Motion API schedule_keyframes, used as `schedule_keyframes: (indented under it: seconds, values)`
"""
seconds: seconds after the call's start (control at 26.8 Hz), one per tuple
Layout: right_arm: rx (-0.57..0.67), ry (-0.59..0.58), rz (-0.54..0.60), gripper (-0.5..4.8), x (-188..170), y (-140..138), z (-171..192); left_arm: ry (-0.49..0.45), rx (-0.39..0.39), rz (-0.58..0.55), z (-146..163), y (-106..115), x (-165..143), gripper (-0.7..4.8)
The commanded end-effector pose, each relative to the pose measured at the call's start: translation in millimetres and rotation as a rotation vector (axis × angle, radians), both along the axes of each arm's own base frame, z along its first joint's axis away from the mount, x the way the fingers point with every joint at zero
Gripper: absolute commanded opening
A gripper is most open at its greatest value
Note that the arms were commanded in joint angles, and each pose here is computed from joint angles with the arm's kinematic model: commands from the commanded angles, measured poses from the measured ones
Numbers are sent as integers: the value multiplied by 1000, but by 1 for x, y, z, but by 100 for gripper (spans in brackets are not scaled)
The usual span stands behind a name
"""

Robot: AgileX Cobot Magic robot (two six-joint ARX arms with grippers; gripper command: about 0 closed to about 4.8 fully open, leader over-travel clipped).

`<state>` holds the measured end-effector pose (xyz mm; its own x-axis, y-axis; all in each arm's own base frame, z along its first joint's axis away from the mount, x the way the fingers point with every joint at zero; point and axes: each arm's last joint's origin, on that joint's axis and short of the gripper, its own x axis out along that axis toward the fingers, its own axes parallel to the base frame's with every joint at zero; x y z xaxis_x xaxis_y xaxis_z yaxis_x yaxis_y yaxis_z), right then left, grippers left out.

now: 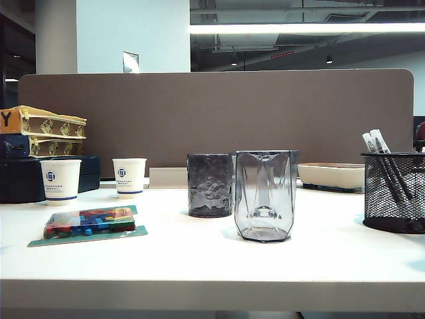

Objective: Pick up one pen and put it in the pen container.

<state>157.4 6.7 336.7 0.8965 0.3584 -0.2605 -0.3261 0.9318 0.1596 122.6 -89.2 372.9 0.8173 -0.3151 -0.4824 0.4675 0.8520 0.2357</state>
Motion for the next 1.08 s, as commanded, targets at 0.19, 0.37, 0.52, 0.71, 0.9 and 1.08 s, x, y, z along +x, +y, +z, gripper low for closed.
schedule_keyframes:
  seconds: [0.19,0.37,0.52,0.71,0.9,1.08]
  values:
    - [-70,-34,-19,97,-24,2,5,-3,-5,6,-16,9,-11,73]
    - [-70,-55,-15,84,-45,3,8,-3,-26,14,-25,17,-20,54]
    - [-71,-48,-9,56,-59,3,7,-11,-35,14,-28,22,-27,43]
    - [-97,-22,18,41,-75,5,2,-5,-44,15,-32,31,-38,18]
    - [-119,27,25,0,-94,4,-5,15,-74,28,-41,38,-48,17]
    - [-120,61,30,-1,-108,4,-11,30,-81,38,-54,43,-54,17]
